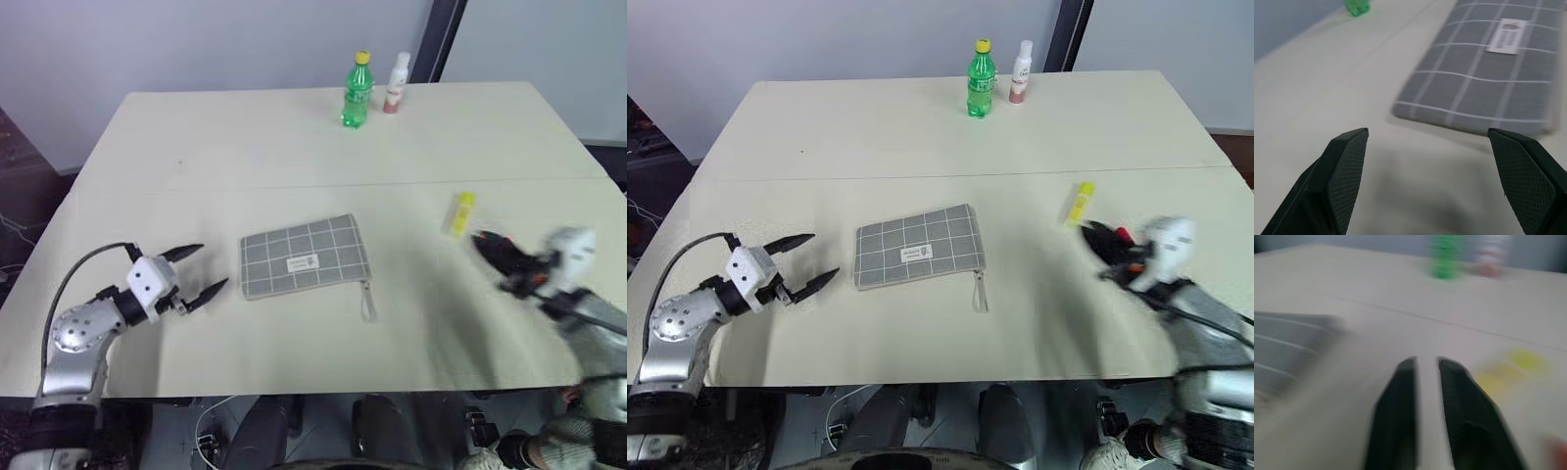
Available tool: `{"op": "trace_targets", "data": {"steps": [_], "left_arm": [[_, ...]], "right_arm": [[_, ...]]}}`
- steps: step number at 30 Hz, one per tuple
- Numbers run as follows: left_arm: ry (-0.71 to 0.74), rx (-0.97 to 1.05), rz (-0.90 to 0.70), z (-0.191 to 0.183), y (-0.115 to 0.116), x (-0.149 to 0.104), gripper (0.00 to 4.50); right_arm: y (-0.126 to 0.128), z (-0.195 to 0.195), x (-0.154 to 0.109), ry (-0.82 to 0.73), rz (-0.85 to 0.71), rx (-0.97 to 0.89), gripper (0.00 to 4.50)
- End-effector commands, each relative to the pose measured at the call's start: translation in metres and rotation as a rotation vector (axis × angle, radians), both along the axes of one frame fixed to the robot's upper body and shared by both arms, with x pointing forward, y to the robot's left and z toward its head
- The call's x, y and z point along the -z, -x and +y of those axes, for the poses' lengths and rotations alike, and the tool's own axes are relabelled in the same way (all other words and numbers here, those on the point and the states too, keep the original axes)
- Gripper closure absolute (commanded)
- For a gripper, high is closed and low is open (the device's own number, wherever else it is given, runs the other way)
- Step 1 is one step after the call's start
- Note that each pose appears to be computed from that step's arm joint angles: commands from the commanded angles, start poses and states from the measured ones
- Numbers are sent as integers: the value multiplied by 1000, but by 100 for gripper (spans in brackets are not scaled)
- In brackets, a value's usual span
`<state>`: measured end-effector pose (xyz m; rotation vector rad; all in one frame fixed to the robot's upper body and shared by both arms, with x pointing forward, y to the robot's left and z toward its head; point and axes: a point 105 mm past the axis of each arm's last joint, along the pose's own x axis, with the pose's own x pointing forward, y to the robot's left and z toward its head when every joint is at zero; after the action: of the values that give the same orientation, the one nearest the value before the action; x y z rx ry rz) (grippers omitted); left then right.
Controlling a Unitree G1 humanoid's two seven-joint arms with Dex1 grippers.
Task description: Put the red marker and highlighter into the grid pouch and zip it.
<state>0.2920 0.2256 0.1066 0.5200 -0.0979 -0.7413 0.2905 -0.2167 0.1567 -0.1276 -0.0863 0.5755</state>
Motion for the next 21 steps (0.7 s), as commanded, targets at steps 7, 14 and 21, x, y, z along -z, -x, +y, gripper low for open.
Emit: {"op": "trace_targets", "data": {"steps": [7,14,21], "left_arm": [[-182,195,-159,-36,-10,7,39],[-238,269,-207,-46,-14,15,39],[-307,367,-270,-67,-15,25,39]], "right_arm": [[-27,98,39,271,13,-244,444],[-32,113,68,405,23,-300,444],[-31,106,88,521,47,-293,444]]}}
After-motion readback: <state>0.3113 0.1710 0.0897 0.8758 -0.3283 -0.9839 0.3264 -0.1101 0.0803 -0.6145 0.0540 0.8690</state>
